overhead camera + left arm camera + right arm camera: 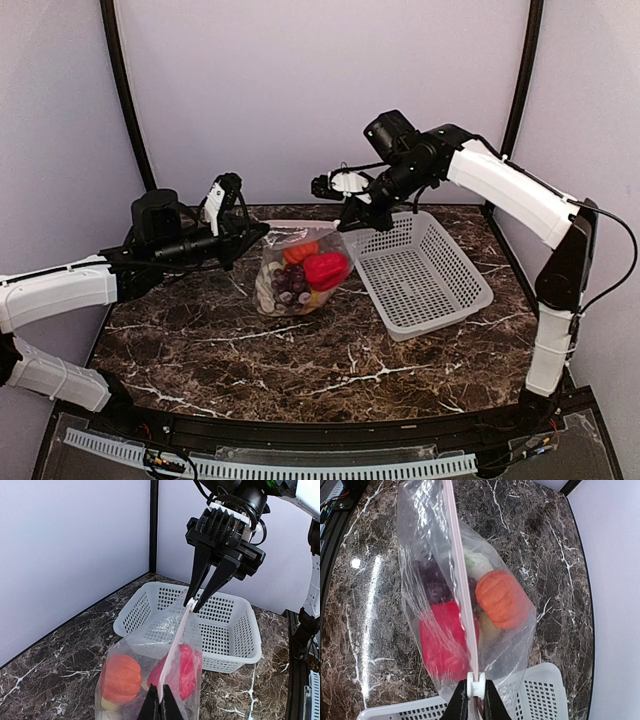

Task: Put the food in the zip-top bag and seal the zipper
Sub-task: Zip the zipper on the zipper food storage bag.

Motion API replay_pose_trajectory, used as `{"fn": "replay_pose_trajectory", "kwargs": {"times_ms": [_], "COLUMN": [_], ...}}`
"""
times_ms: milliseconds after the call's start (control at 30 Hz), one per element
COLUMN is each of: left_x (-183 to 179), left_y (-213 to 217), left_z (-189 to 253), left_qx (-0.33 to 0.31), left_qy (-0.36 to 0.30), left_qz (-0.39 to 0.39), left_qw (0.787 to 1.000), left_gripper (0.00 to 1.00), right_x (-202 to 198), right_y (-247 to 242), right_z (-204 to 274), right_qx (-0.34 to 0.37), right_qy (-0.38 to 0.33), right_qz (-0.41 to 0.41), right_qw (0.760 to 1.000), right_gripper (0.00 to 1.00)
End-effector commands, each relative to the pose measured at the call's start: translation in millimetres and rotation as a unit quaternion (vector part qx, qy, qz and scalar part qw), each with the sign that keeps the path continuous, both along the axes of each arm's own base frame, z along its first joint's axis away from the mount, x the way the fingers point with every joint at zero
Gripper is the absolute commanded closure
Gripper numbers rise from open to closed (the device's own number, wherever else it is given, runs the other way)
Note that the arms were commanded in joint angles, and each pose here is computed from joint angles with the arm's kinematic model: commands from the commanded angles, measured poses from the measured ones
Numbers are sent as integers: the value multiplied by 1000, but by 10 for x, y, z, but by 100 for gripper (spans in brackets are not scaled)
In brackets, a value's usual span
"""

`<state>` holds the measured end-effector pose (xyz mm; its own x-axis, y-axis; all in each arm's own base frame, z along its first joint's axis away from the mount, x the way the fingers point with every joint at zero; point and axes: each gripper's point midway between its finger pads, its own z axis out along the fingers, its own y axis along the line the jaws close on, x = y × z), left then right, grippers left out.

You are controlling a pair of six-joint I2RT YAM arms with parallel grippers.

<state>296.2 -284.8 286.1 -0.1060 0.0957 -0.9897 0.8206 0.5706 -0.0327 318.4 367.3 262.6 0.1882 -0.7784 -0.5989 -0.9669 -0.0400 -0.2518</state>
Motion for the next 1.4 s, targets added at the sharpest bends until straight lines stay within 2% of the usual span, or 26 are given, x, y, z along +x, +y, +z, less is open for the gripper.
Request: {"fn": "replay_pose_trajectory", "kwargs": {"times_ms": [0,367,933,1100,1267,1367], "left_x": [38,59,127,463,950,1103], "left_y": [172,227,281,293,277,311], "left_z": [159,153,154,272,372,573], "left_qx": [-7,-8,-13,-39,-43,-56], "left_qy": [-30,-33,-30,-29,-35,-57], "left_qz": [37,50,71,115,140,143], "left_qw": [999,998,997,992,989,986], "left_gripper": [99,99,99,99,99,99], "right_x": [103,139,174,347,729,781], "right_y": [-544,-918,-828,-545,-128,48], "right_z": [-95,-233,-179,28,231,339], "right_qx": [-65,-79,-61,-16,6,19], "right_qy": [-1,27,32,18,-47,-77], "right_qz": [-58,-101,-94,-77,-73,-65], "right_qw": [996,991,993,997,996,995], "right_gripper": [91,90,89,87,88,88]}}
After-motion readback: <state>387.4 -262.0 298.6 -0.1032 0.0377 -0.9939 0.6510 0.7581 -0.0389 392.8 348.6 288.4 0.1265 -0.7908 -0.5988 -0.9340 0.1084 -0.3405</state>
